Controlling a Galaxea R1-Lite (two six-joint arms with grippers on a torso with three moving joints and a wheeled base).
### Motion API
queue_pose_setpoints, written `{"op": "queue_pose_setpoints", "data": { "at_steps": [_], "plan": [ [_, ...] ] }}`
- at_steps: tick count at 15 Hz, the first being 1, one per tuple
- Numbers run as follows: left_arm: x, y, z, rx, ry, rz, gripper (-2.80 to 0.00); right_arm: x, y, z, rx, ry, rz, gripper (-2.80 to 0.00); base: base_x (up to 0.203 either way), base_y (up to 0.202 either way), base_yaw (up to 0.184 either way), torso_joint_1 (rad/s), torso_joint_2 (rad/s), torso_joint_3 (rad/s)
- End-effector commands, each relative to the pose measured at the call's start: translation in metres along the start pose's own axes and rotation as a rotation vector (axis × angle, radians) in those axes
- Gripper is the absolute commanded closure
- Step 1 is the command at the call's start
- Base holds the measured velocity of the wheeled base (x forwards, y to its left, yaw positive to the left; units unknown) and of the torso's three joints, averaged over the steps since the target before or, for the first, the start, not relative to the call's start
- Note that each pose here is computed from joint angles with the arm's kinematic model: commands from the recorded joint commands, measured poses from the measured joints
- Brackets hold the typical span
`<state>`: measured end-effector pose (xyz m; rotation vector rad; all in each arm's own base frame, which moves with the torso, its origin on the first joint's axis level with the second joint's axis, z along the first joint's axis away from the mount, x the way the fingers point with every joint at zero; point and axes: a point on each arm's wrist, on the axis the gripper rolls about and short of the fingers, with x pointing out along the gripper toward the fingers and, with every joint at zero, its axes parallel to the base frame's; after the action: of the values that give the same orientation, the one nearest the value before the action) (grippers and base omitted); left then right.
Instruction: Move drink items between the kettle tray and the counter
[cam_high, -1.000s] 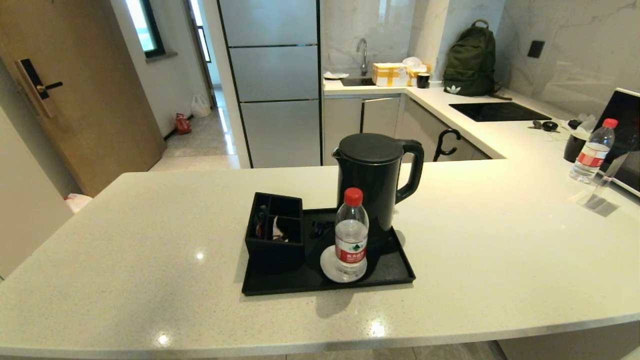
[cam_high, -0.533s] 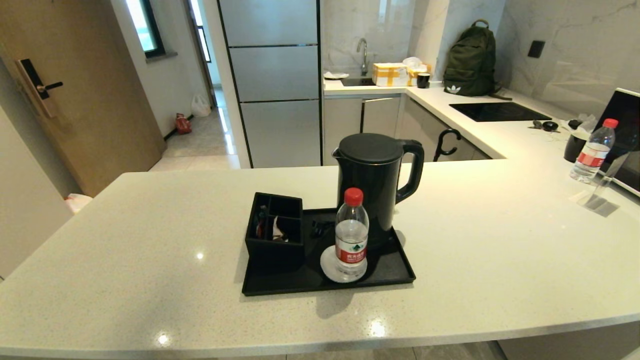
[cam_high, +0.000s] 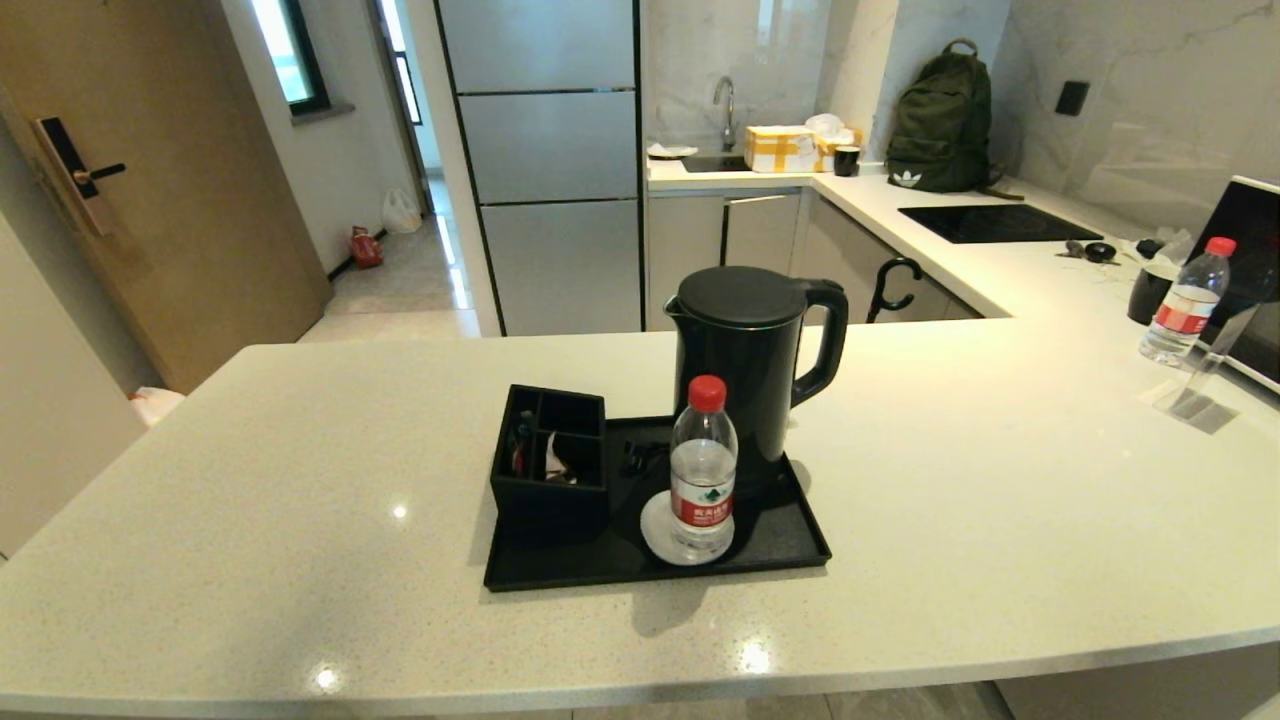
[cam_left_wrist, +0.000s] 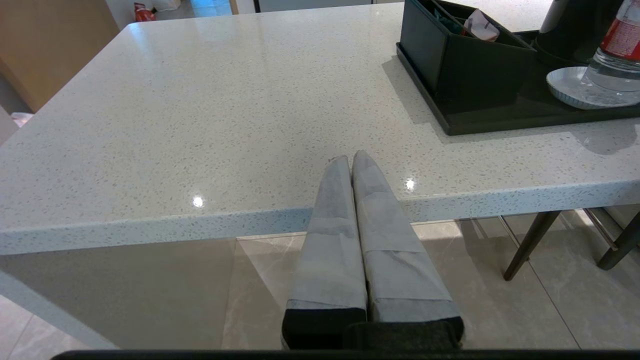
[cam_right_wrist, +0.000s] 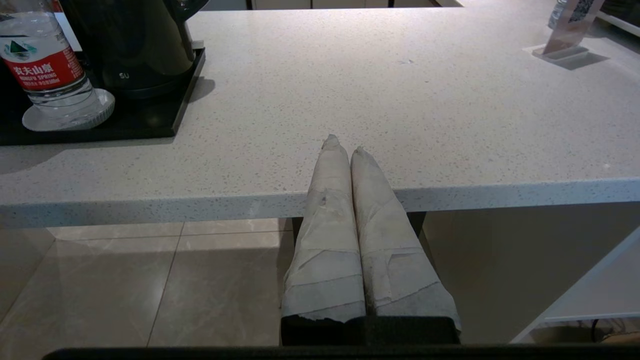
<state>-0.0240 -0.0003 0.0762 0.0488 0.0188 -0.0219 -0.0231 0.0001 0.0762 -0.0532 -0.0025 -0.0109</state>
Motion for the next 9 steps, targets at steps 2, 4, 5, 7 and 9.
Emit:
{"op": "queue_pose_setpoints", "data": {
  "at_steps": [2, 4, 5, 7, 9],
  "plan": [
    [0.0003, 0.0000, -0.0005, 0.000, 0.004, 0.001, 0.00, 0.0001, 0.0000, 0.0000, -0.001, 0.001, -0.001, 0.00, 0.000, 0.000, 0.000, 0.000, 0.00, 0.000],
    [0.0003, 0.0000, 0.0001, 0.000, -0.002, 0.002, 0.00, 0.0001, 0.0000, 0.0000, -0.001, 0.001, -0.001, 0.00, 0.000, 0.000, 0.000, 0.000, 0.00, 0.000],
    [0.0005, 0.0000, -0.0006, 0.000, 0.000, 0.001, 0.00, 0.0001, 0.0000, 0.0000, -0.001, 0.001, -0.001, 0.00, 0.000, 0.000, 0.000, 0.000, 0.00, 0.000],
    [0.0005, 0.0000, -0.0007, 0.000, 0.001, 0.001, 0.00, 0.0001, 0.0000, 0.0000, -0.001, 0.001, 0.000, 0.00, 0.000, 0.000, 0.000, 0.000, 0.00, 0.000],
    [0.0005, 0.0000, -0.0006, 0.000, -0.001, 0.002, 0.00, 0.0001, 0.0000, 0.0000, 0.001, 0.001, 0.000, 0.00, 0.000, 0.000, 0.000, 0.000, 0.00, 0.000]
  ]
}}
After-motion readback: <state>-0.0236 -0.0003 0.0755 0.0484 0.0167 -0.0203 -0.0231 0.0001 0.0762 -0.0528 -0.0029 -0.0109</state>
